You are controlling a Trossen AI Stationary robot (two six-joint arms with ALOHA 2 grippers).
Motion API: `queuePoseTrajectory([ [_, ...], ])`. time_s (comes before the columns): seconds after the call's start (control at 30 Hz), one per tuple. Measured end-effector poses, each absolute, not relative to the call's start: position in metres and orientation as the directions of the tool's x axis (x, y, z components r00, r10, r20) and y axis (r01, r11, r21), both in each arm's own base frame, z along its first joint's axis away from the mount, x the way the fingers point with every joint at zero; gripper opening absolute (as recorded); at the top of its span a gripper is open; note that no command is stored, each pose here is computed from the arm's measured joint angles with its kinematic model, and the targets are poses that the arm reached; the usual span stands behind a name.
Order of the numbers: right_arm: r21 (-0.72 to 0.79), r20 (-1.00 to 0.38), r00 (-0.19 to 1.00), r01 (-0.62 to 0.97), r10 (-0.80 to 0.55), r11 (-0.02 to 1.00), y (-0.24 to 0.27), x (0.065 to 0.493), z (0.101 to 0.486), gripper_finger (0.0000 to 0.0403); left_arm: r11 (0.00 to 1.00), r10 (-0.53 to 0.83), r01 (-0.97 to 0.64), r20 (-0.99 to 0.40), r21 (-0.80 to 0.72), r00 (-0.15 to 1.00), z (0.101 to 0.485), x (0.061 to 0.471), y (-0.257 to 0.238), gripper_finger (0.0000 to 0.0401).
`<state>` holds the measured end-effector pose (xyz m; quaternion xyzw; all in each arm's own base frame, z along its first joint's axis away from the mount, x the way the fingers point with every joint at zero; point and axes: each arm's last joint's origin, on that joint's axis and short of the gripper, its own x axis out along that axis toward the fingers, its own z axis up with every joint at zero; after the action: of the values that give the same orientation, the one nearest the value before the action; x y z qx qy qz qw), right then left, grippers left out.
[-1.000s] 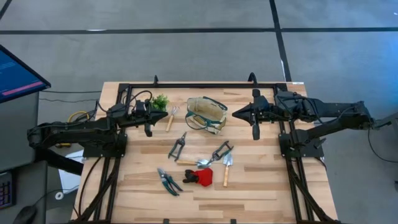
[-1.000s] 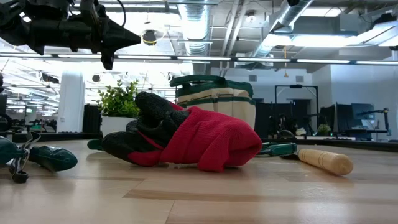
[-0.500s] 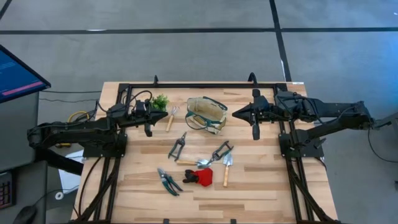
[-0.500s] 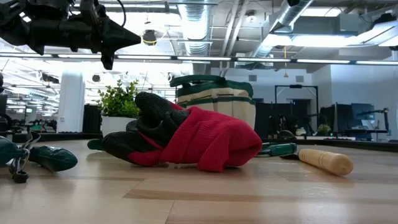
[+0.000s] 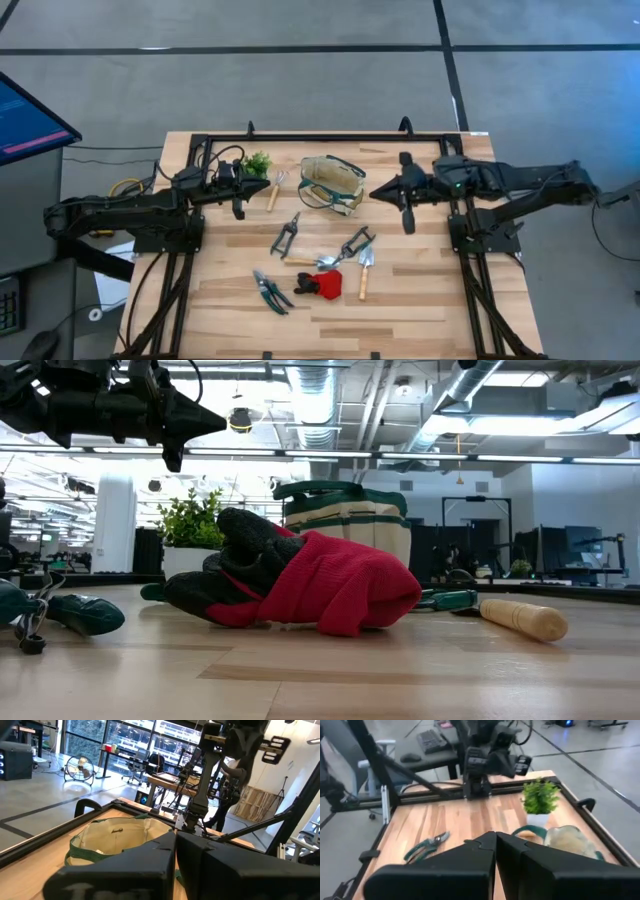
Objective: Pick & Place Garden tools in Gardening bag
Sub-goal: Put the top right shear scissor into the gardening bag
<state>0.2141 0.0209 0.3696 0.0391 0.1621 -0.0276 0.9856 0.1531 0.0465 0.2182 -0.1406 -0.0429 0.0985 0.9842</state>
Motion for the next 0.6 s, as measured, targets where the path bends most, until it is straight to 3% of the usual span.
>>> queuePoseTrajectory([
  [0.17,0.062,-0.418,0.908,0.022,0.006,0.998,0.029,0.234,0.351,0.0001,0.941,0.206,-0.182,0.057,-0.285,0.977,0.218,0.153,0.047,0.0002],
  [0.4,0.02,-0.631,0.775,0.033,-0.013,0.999,0.031,0.247,0.317,0.0001,0.941,0.206,-0.182,0.058,-0.285,0.977,0.218,0.153,0.047,0.0002],
  [0.6,-0.004,-0.732,0.68,0.034,-0.026,0.999,0.033,0.258,0.294,0.0001,0.941,0.206,-0.182,0.058,-0.285,0.977,0.218,0.153,0.047,0.0002],
])
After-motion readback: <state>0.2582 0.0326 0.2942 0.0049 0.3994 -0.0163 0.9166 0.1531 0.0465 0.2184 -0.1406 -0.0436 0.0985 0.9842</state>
